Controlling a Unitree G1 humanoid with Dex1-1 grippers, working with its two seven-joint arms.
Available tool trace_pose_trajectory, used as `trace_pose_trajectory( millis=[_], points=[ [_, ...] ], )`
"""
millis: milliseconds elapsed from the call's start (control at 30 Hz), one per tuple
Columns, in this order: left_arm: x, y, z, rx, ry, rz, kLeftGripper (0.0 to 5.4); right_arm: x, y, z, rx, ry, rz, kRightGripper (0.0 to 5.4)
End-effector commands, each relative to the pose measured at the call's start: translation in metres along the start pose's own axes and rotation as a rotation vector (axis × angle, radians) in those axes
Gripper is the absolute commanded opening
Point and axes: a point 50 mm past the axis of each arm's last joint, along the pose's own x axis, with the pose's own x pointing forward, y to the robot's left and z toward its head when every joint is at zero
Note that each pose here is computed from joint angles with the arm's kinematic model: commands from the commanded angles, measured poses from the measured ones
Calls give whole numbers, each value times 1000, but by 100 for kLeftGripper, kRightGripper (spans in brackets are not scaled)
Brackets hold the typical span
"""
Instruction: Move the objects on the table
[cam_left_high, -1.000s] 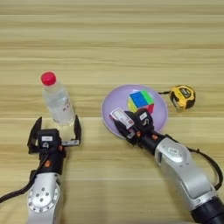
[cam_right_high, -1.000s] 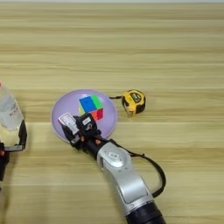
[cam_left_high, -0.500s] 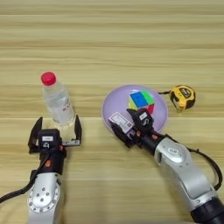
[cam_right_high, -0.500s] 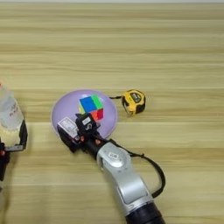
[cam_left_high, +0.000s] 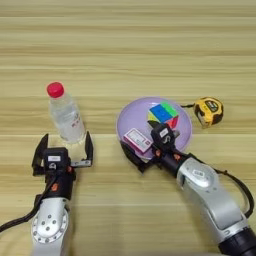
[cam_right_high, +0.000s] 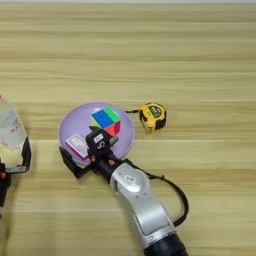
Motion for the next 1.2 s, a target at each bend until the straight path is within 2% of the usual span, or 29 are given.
trace_pose_trajectory(
  millis=[33, 400, 667, 900, 1200],
  points=[
    [-1, 1, 0, 2, 8, 5, 540, -1, 6, 7, -8, -39, 34, 537],
    [-1, 1, 0, 2, 8, 6, 540, -4, 11, 23, -24, -130, 66, 537],
    [-1, 1, 0, 2, 8, 4, 540, -4, -3, 29, -74, -179, -37, 537],
    [-1, 1, 0, 3, 8, 4, 540, -1, -15, 33, -75, -206, -125, 537],
    [0, 0, 1, 2, 5, 0, 540, 3, -29, 29, -68, -194, -193, 537]
  ],
)
